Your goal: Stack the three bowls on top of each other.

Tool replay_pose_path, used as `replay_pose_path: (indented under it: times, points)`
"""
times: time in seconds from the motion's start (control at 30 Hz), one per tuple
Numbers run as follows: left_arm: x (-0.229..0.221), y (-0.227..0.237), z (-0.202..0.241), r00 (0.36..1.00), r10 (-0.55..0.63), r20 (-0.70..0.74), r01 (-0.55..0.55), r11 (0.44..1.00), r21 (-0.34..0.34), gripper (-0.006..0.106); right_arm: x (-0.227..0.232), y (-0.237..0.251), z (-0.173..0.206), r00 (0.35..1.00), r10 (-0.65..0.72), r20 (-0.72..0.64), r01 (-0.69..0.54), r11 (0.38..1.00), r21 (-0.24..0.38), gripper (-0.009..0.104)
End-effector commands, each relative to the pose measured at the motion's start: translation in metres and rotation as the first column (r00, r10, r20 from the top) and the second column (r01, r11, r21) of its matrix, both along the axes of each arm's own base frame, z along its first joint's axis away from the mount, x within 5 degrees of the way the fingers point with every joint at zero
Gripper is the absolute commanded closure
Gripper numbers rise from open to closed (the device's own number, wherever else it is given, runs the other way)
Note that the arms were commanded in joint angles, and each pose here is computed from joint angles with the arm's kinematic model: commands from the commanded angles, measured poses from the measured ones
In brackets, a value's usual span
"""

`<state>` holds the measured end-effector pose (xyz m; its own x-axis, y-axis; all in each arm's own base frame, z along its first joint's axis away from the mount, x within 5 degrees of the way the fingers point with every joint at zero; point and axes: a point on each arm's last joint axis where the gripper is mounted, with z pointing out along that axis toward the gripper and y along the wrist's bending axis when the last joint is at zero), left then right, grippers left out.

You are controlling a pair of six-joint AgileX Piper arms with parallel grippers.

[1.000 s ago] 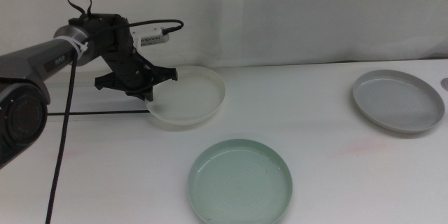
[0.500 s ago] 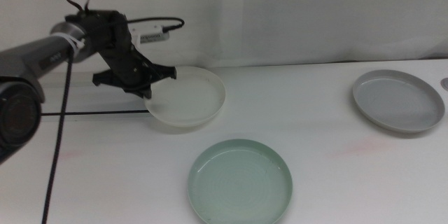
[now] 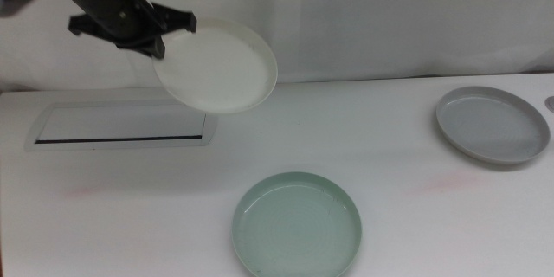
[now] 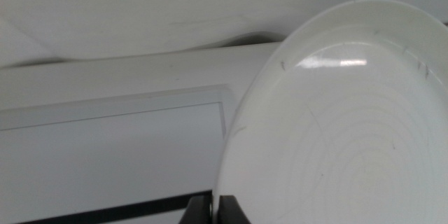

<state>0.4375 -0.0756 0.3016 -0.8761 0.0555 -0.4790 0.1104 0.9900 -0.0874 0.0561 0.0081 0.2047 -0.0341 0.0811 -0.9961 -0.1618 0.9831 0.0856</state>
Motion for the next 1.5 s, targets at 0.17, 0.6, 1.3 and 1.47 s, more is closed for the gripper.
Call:
replay_pose_path:
  times: [0.17,0.6,1.3,1.47]
  points:
    - [-0.053,-0.015,0.037,0.997,-0.071,0.034,0.071,0.997,-0.017,0.103,0.000,0.000,-0.012,1.000,0.004,-0.008,-0.004,1.000,-0.016,-0.008]
    - [-0.150,-0.062,-0.013,0.985,-0.173,-0.030,0.171,0.984,-0.059,0.103,0.000,0.000,-0.012,1.000,0.004,-0.008,-0.004,1.000,-0.016,-0.008]
    - [-0.156,-0.088,-0.094,0.982,-0.156,-0.107,0.149,0.986,-0.072,0.103,0.000,0.000,-0.012,1.000,0.005,-0.003,-0.005,1.000,-0.015,-0.008]
    - [-0.152,-0.093,-0.110,0.979,-0.152,-0.136,0.142,0.987,-0.078,0.103,0.000,0.000,-0.012,1.000,0.005,-0.003,-0.005,1.000,-0.015,-0.008]
